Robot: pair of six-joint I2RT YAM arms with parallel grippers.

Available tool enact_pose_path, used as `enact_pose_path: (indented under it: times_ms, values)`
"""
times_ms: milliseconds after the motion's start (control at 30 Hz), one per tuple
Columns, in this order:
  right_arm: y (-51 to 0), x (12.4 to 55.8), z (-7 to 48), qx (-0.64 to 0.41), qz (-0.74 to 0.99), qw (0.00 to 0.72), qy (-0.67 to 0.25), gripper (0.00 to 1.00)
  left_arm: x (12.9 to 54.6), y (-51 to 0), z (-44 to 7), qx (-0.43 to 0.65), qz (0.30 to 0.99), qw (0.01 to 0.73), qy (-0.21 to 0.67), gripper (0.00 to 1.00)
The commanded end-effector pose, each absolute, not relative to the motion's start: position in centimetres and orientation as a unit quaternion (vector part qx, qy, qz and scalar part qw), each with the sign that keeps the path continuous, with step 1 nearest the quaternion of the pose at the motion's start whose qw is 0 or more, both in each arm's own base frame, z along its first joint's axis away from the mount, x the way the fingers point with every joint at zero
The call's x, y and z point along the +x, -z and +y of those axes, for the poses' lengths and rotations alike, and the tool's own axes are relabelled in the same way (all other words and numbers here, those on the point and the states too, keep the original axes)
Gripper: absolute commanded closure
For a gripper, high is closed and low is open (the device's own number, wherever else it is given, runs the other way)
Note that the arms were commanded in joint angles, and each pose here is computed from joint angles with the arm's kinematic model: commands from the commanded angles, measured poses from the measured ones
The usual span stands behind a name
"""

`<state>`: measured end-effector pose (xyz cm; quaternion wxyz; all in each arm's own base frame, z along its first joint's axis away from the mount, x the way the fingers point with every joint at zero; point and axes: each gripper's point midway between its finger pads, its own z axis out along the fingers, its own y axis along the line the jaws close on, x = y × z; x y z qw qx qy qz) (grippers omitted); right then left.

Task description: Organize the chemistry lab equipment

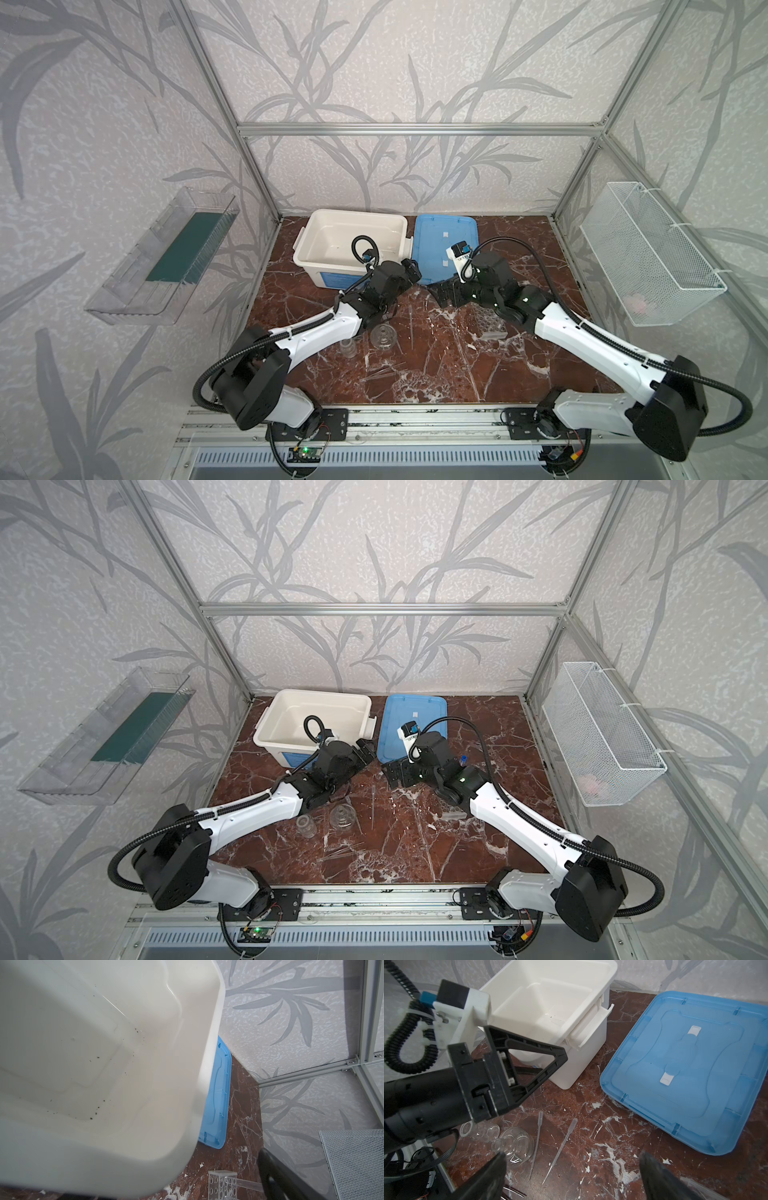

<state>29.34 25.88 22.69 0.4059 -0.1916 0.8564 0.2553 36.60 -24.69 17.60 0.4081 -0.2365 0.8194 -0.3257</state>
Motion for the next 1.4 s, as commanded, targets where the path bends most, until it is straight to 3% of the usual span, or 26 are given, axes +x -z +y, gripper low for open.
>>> enact_pose_path:
  times_ms: [0,300,600,767,1100,1367]
  values:
    - [-23.6,29.2,25.1,-0.183,0.851,0.427,-0.246,0.02,36.6,-20.0,-25.8,-0.213,0.809,0.421,0.351,0.01]
    - [-24.4,28.7,24.2,-0.175,0.856,0.424,-0.239,0.01,31.6,-22.1,-24.4,-0.149,0.839,0.396,0.342,0.01]
    - [-24.4,26.8,23.7,-0.198,0.866,0.393,-0.238,0.01,24.9,-24.2,-18.2,-0.049,0.899,0.368,0.23,0.05]
    - [-23.1,25.9,23.9,-0.21,0.87,0.372,-0.247,0.01,21.9,-22.3,-19.6,0.022,0.919,0.302,0.253,0.05]
    - [-21.0,23.6,26.9,-0.234,0.876,0.329,-0.265,0.01,19.9,-17.8,-9.8,-0.087,0.95,0.297,0.051,0.12]
    - [-20.1,22.6,30.0,-0.273,0.872,0.309,-0.263,0.01,18.7,-14.1,-7.0,-0.114,0.957,0.266,-0.017,0.04]
